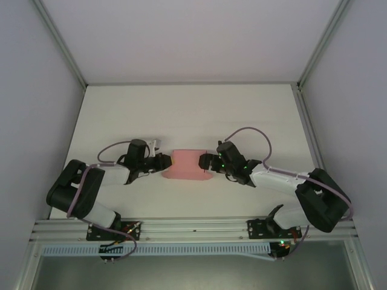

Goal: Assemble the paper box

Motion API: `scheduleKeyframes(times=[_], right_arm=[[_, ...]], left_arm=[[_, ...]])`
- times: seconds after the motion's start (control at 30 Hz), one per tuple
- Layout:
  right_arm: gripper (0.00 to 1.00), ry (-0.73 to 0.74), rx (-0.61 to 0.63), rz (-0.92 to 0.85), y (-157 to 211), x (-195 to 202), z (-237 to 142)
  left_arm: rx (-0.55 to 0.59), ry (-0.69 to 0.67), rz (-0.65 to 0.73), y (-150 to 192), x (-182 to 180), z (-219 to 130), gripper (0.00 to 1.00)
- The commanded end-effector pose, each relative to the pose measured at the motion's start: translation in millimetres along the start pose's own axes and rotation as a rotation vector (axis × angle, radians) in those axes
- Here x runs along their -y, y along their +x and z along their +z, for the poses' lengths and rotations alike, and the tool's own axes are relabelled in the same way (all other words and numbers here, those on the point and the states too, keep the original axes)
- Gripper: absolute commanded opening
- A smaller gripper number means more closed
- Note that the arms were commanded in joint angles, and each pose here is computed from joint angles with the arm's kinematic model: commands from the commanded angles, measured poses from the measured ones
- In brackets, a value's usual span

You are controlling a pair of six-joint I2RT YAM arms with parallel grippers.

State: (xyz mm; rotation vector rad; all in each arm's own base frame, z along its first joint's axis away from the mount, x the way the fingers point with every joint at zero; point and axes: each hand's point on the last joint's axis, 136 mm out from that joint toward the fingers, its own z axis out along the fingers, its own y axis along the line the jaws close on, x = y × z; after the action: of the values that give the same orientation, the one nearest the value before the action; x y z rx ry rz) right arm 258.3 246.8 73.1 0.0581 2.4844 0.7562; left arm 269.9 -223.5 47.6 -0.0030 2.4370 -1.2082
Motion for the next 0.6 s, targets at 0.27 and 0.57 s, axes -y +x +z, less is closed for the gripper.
scheduleKeyframes(times=[0.27, 0.57], right_arm=[[0.91, -0.247, -0.169, 0.211, 10.3, -38.6, 8.7], [0.72, -0.367, -0.202, 0.188, 9.6, -59.9, 19.0]], left_arm=[[0.021, 0.09, -0.072, 6.8, -3.9, -11.9, 0.01], [0.028, 0.139, -0.09, 8.5, -4.1, -11.3, 0.02]])
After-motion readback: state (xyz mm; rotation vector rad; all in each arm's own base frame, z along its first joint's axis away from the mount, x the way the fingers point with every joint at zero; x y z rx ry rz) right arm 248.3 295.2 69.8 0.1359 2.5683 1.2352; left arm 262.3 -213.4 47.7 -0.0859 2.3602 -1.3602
